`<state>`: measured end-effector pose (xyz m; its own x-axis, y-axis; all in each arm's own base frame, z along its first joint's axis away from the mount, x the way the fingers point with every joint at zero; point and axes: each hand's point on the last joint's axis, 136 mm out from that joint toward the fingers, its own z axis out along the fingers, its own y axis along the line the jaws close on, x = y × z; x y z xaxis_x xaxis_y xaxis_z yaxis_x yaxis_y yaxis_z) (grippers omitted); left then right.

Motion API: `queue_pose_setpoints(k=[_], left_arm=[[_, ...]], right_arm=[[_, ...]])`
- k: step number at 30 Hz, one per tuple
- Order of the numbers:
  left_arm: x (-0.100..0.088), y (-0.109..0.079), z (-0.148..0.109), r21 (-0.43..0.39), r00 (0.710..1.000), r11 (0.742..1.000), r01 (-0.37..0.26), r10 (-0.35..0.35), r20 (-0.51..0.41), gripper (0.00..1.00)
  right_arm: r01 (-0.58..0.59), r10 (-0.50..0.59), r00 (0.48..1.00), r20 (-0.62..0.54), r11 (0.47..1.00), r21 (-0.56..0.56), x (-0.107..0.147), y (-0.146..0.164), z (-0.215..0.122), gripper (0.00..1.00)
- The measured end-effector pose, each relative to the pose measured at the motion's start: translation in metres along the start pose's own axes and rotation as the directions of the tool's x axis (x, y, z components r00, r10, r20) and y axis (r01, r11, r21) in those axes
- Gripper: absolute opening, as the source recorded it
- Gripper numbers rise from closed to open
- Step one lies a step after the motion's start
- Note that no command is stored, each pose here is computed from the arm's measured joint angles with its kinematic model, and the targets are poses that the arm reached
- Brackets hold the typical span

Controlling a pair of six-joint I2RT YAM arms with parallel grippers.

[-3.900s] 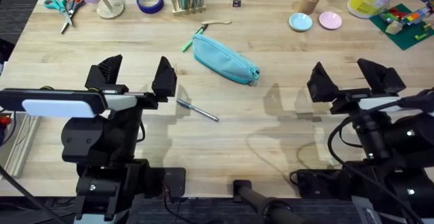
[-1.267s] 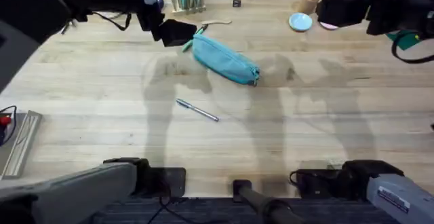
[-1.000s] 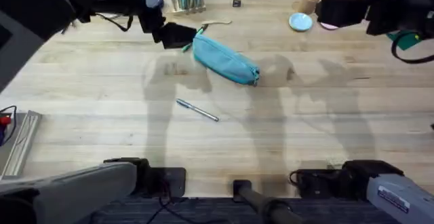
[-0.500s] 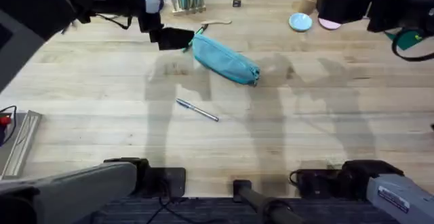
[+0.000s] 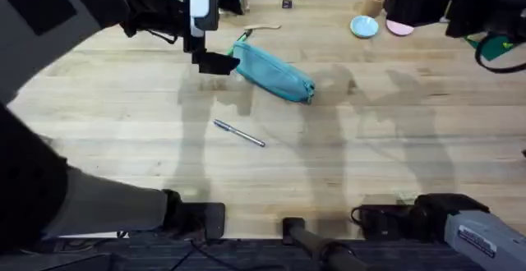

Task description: Unzip the bag, pick up the pens from the table one at a time and place them inside, then zip the bag closed.

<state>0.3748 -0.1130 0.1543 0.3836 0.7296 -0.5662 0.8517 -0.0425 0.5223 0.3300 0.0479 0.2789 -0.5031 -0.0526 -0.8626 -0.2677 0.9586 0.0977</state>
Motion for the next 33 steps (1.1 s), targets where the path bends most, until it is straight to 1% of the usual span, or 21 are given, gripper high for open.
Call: queue_pose_setpoints(k=[2, 9, 11, 18, 24, 33], left_arm=[[0.005, -0.001, 0.002, 0.005, 1.000, 1.000, 0.003, -0.003, 0.004, 0.991], [0.040, -0.008, 0.007, 0.017, 0.998, 0.997, 0.069, -0.069, -0.006, 0.991], [0.044, -0.009, 0.009, 0.019, 0.997, 0.997, 0.074, -0.074, -0.005, 0.991], [0.043, -0.010, 0.011, 0.022, 0.998, 0.997, 0.067, -0.067, 0.005, 0.993], [0.039, -0.010, 0.014, 0.029, 0.998, 0.998, 0.056, -0.057, 0.012, 0.992], [0.032, 0.002, 0.025, -0.003, 0.999, 1.000, -0.019, 0.019, 0.030, 0.994]], right_arm=[[0.000, 0.000, 1.000, 0.000, 1.000, 0.000, 0.000, 0.000, 0.000, 0.996], [0.000, 0.000, 1.000, 0.000, 1.000, 0.000, 0.000, 0.000, 0.000, 0.996], [0.000, 0.000, 1.000, 0.000, 1.000, 0.000, 0.000, 0.000, 0.000, 0.996], [-0.001, 0.001, 1.000, -0.002, 1.000, 0.000, 0.000, 0.000, 0.000, 0.996], [-0.001, 0.001, 1.000, -0.002, 1.000, 0.000, 0.001, 0.000, 0.000, 0.996], [-0.001, 0.001, 1.000, -0.003, 1.000, 0.000, 0.001, 0.000, 0.000, 0.996]])
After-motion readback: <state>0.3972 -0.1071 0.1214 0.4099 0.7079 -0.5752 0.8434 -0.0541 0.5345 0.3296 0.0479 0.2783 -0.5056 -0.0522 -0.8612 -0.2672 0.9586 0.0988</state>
